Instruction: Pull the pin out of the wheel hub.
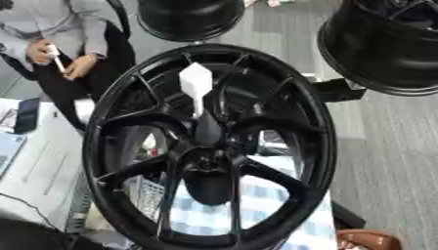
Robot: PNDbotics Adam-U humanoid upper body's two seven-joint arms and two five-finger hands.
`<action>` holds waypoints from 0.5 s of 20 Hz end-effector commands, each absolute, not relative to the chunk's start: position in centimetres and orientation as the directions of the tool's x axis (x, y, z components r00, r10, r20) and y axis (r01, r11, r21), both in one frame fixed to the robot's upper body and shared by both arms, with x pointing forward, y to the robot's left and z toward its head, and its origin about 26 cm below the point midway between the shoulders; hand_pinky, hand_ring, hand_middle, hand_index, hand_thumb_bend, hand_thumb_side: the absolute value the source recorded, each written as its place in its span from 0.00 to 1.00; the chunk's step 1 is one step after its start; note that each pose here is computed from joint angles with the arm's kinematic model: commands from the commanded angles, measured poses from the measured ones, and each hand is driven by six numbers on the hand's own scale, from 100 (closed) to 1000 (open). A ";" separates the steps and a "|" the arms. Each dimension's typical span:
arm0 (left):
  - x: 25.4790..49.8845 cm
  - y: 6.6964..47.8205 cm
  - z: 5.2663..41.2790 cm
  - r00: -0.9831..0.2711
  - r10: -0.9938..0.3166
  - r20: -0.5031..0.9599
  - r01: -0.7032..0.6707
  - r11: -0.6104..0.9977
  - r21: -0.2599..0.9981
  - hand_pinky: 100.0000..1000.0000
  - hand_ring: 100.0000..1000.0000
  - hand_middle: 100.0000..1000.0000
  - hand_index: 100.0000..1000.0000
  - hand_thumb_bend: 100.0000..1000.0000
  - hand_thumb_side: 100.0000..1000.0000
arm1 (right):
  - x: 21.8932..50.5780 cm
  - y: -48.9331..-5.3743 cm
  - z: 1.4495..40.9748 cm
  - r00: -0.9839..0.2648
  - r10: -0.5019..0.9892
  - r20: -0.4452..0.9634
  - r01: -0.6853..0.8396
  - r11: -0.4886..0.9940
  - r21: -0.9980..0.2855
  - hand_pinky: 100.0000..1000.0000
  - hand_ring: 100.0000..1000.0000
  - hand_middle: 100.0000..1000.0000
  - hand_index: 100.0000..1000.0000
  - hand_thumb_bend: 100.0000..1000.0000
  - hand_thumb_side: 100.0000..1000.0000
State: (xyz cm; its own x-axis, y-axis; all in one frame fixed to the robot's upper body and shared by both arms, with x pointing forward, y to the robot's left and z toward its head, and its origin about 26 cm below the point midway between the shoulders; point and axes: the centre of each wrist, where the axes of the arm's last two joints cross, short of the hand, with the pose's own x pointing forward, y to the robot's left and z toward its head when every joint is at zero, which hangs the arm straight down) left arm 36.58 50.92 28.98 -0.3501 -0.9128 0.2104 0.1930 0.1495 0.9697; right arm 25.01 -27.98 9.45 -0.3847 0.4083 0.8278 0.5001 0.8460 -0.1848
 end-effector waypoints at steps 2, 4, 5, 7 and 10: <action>36.1 51.1 30.8 -0.365 -0.919 0.150 0.148 0.101 0.984 0.89 0.84 0.78 0.87 0.25 0.00 | 25.0 -28.1 10.2 -0.405 0.417 0.814 0.501 0.846 -0.184 0.73 0.57 0.42 0.60 0.00 0.63; 36.2 51.0 30.7 -0.365 -0.917 0.160 0.150 0.112 0.982 0.86 0.82 0.75 0.85 0.04 0.03 | 25.0 -28.1 10.2 -0.404 0.416 0.814 0.501 0.846 -0.184 0.73 0.57 0.42 0.60 0.00 0.63; 36.2 51.1 30.6 -0.362 -0.915 0.179 0.148 0.133 0.980 0.85 0.80 0.73 0.84 0.00 0.20 | 25.0 -28.1 10.1 -0.404 0.416 0.815 0.501 0.846 -0.183 0.73 0.57 0.42 0.60 0.00 0.63; 36.3 51.1 30.6 -0.365 -0.900 0.237 0.129 0.203 0.971 0.82 0.76 0.68 0.81 0.00 0.41 | 25.0 -28.1 10.2 -0.404 0.416 0.815 0.501 0.846 -0.183 0.73 0.57 0.42 0.60 0.00 0.63; 36.3 50.8 30.8 -0.387 -0.867 0.314 0.074 0.310 0.948 0.80 0.72 0.63 0.79 0.00 0.39 | 25.0 -28.2 10.2 -0.405 0.418 0.813 0.501 0.845 -0.185 0.73 0.57 0.42 0.61 0.00 0.62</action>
